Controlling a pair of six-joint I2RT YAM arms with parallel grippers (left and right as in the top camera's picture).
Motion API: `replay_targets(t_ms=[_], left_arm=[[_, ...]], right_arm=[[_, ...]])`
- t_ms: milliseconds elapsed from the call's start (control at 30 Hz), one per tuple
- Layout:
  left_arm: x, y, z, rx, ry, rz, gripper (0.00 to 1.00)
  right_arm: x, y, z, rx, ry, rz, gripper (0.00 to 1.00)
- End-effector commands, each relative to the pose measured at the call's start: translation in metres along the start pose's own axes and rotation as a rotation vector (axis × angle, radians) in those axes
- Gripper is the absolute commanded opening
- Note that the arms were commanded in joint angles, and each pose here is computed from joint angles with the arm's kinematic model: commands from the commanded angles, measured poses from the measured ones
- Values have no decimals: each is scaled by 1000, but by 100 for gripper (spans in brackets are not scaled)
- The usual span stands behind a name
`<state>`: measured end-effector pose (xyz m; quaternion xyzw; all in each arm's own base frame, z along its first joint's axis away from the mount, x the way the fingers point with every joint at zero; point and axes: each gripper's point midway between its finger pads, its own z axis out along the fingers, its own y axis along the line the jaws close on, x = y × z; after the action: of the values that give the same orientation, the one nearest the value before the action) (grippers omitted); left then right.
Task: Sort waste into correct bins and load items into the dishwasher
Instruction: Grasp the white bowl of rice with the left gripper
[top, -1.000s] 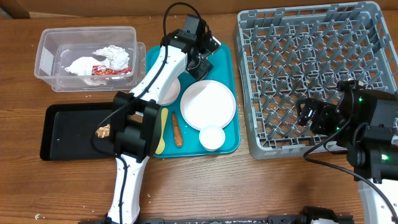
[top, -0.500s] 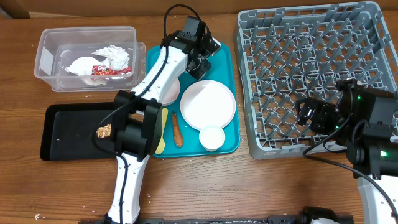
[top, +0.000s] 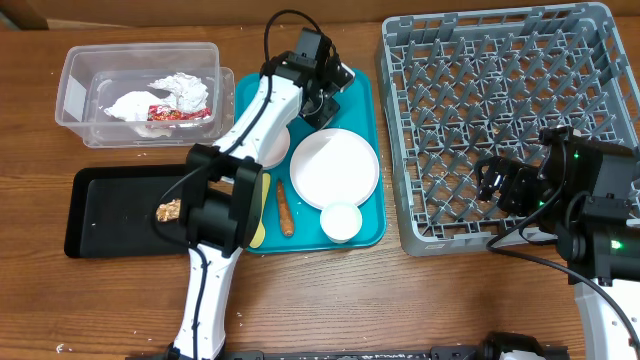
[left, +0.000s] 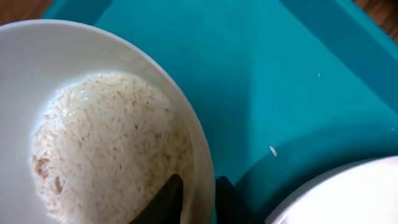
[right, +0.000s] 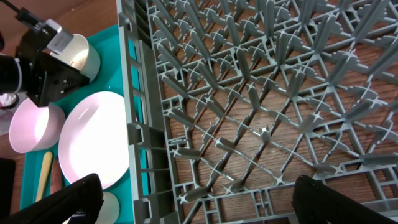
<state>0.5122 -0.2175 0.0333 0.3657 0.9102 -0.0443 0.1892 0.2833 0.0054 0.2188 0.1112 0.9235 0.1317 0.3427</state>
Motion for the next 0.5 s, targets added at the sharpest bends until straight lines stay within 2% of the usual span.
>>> replay_targets(t_ms=[0,67,300,467], left_arm=[[7,-5,15,8,29,-8,13],[7,0,15,-18,29,-29,4],[-2,8,4,-57,11,-98,4],[-26,14,-42,-73,-33,-197,4]], right_arm=[[-11,3,-6,-3,-32,-7,100],[-11,3,-7,-3,-34,-7,100],[-12,3,-7,-3,-36,-8,100],[-11,3,-6,-3,-36,-8,100]])
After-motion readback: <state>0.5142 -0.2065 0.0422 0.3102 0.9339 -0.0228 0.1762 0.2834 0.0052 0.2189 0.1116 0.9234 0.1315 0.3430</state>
